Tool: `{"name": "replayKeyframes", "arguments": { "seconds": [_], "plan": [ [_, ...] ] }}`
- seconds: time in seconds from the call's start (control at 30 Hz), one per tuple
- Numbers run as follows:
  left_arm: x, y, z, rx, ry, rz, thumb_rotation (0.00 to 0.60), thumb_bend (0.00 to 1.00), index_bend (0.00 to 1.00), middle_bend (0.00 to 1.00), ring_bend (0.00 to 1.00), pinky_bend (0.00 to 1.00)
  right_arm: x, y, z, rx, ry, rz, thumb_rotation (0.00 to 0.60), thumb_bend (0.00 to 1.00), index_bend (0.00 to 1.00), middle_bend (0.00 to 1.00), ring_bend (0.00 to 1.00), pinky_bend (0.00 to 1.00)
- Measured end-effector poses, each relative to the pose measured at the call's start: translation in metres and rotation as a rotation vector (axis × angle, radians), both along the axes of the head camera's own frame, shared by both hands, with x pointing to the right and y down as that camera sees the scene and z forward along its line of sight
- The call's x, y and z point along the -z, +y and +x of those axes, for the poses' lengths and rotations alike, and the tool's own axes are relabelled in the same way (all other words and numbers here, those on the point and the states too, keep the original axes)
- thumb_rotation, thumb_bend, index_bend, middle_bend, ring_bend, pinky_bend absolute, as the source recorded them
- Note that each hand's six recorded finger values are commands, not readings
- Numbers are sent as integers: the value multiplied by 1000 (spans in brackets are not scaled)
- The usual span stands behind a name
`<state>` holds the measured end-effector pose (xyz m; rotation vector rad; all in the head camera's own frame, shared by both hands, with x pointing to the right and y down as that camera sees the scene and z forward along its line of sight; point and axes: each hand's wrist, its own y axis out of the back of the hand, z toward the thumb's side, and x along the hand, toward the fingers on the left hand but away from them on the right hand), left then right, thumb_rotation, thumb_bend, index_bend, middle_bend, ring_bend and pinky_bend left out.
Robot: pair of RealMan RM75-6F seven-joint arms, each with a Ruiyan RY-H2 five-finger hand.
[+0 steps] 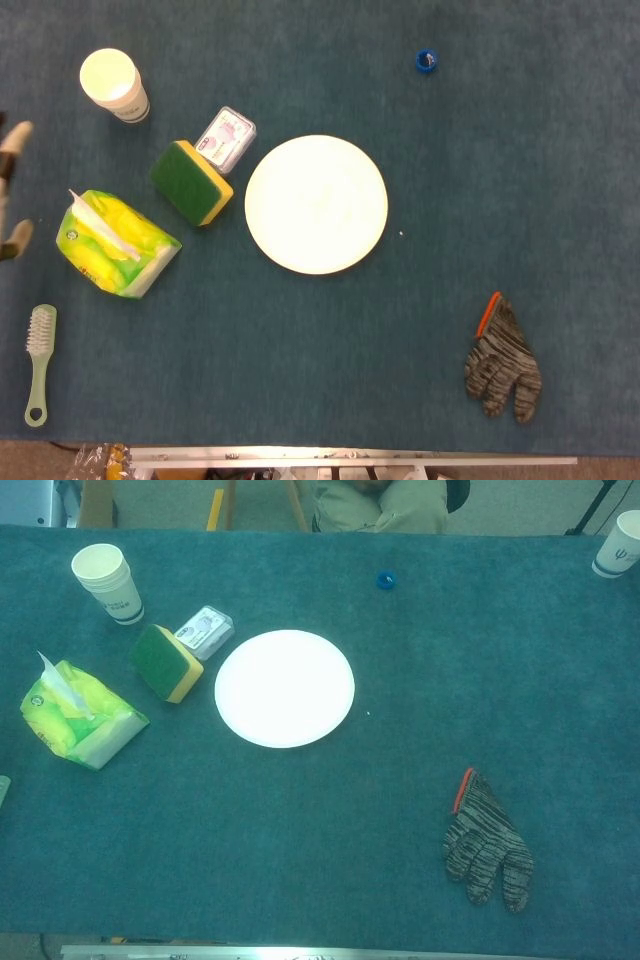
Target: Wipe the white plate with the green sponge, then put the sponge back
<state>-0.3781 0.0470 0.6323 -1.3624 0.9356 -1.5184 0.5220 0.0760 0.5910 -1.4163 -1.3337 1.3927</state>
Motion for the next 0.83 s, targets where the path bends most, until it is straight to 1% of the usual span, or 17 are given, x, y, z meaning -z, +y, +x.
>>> {"name": "replayKeyframes", "arguments": {
  "seconds": [0.13,0.37,0.57,0.83],
  "plan": [
    [6,16,-14,45,2,14,600,239,76,0,0,56,-1,2,1,-3,-1,-2,600,199,0,22,0,212],
    [16,40,-28,93,18,73,600,239,84,0,0,56,0,3,5,-9,-2,0,600,198,0,23,0,212],
    [26,50,-32,95,47,156,600,239,101,0,0,56,4,5,6,-10,-4,5,600,199,0,22,0,212],
    [26,56,-35,109,85,186,600,239,105,0,0,56,6,7,4,-7,-4,6,600,199,0,22,0,212]
  ]
}}
